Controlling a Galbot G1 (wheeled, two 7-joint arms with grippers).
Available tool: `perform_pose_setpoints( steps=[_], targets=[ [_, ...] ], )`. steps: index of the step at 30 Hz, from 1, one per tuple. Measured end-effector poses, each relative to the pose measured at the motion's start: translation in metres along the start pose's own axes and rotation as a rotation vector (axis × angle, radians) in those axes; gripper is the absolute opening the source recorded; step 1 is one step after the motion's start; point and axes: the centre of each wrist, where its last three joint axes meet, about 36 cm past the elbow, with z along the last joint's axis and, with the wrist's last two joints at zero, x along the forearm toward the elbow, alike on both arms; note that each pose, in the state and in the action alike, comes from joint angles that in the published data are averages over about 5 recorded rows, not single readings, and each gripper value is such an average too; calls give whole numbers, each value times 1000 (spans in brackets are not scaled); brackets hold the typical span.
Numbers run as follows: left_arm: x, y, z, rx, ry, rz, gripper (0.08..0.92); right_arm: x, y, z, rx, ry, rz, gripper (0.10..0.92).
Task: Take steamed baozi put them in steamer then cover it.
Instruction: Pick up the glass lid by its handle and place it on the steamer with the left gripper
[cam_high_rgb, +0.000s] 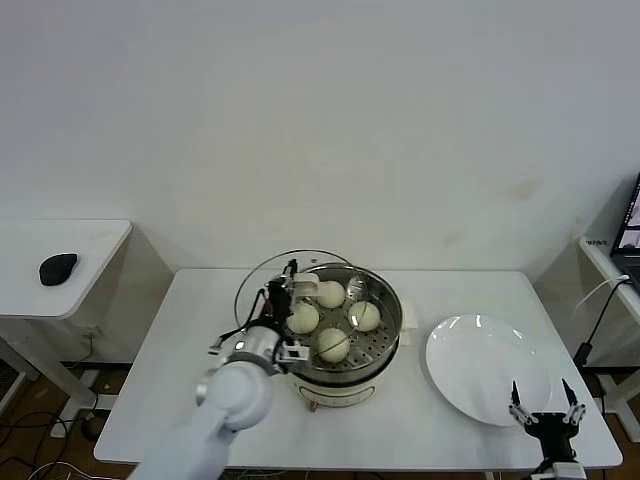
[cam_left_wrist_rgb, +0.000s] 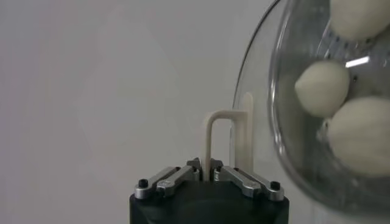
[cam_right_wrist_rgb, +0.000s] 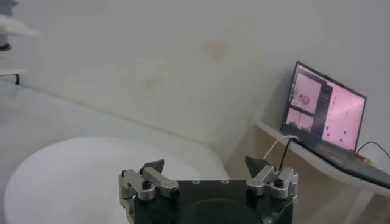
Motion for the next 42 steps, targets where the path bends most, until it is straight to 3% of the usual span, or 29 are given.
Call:
perform_pose_setpoints(
  steps=[15,42],
  targets=[
    [-14,-19,-49,-20,-20,17,154,1,9,7,3,12,-17,823],
    [-15,-37,-66,-55,-27,45,160,-1,19,11,-4,19,-45,823]
  ],
)
